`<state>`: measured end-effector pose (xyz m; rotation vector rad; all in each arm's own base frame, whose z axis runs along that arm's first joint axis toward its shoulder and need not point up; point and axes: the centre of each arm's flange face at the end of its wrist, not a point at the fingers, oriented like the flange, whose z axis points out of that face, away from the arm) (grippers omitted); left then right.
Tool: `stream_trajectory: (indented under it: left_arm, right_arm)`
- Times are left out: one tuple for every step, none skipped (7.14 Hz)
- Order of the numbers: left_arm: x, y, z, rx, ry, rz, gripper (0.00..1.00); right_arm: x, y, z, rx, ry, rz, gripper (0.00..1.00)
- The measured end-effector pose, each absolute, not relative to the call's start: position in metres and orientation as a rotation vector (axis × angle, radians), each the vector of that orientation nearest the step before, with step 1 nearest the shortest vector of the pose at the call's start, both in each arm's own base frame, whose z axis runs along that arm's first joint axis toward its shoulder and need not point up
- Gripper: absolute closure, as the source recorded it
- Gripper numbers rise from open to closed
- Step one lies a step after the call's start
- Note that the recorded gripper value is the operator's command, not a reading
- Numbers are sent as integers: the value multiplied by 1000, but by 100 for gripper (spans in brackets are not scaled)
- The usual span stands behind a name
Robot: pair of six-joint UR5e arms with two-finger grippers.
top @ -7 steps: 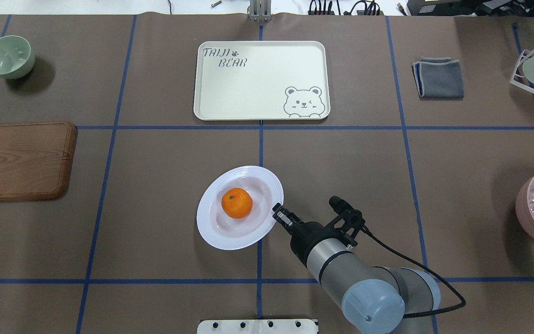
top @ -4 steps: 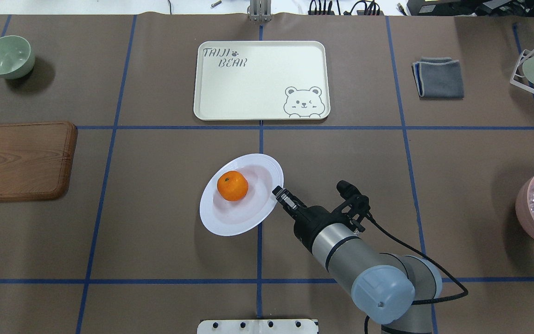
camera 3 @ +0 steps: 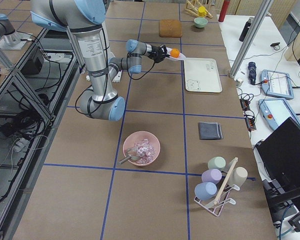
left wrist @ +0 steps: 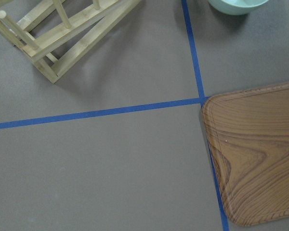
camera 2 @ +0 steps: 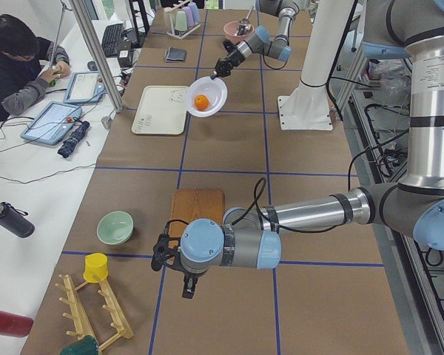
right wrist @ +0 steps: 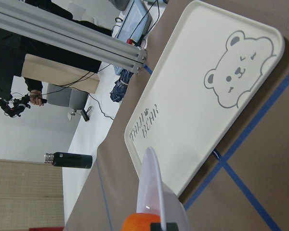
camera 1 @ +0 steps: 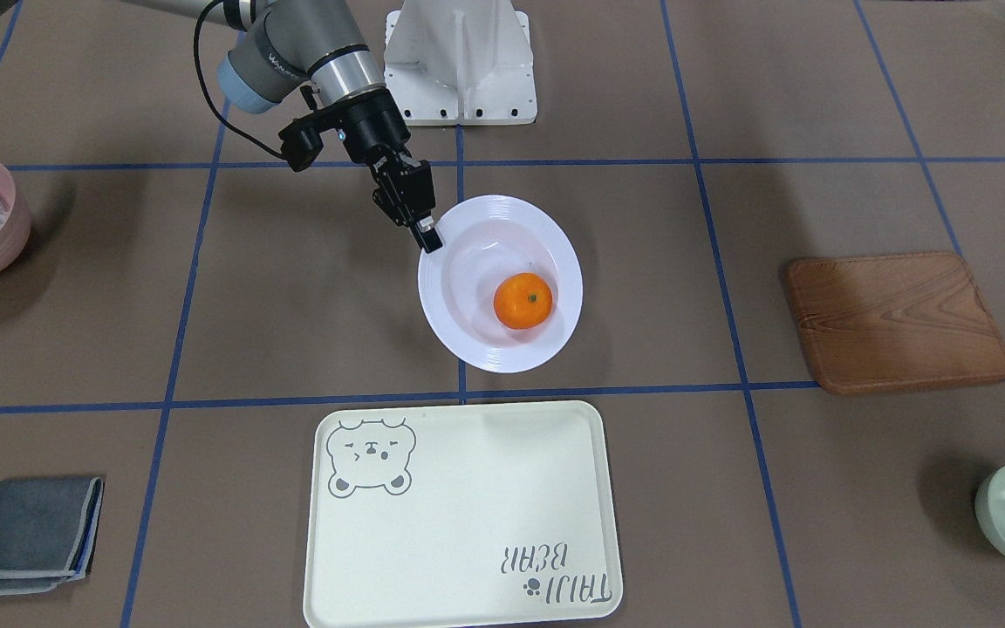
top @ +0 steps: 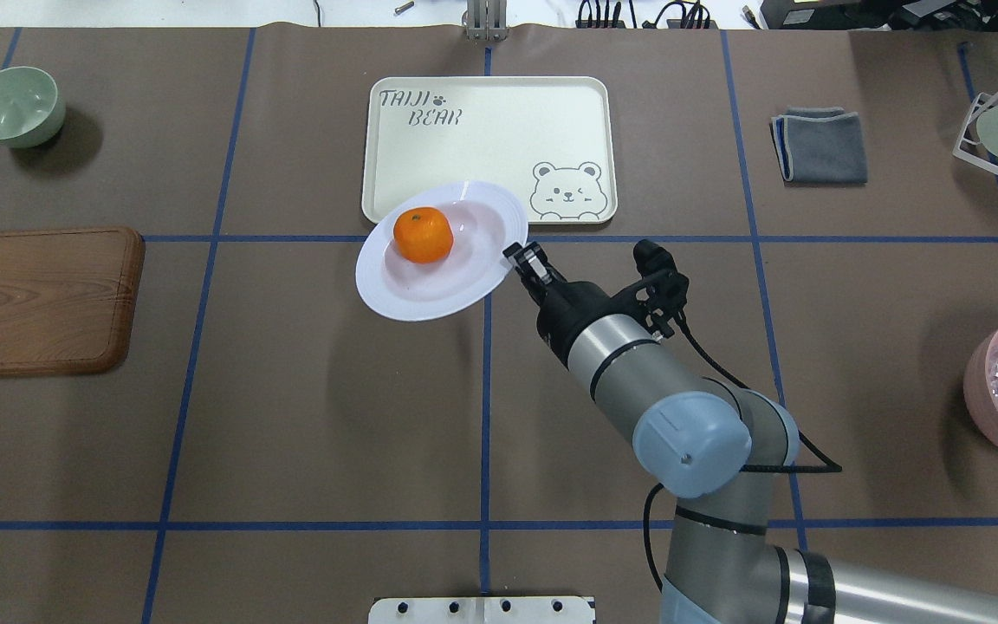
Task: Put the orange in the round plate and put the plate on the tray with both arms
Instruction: 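Lift the plate with the right gripper and carry it onto the bear tray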
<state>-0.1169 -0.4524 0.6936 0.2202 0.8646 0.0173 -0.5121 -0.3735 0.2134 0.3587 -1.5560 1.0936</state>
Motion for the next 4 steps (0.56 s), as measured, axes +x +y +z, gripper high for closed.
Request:
stream_trajectory:
  left_arm:
    - [-97, -461, 682, 203, 854, 14, 1]
    - [-80, -467, 670, 193, 834, 20, 1]
    - [-61, -473, 659, 176, 824, 25, 1]
    - [-38, -478, 646, 155, 823, 45, 2]
  right_arm:
    - [-510, -405, 211, 361, -1558, 1169, 100]
    - [-504, -431, 211, 357, -1561, 1241, 100]
    - [-497, -454, 214, 357, -1559, 1301, 100]
    - [-500, -474, 217, 361, -1544, 1344, 100]
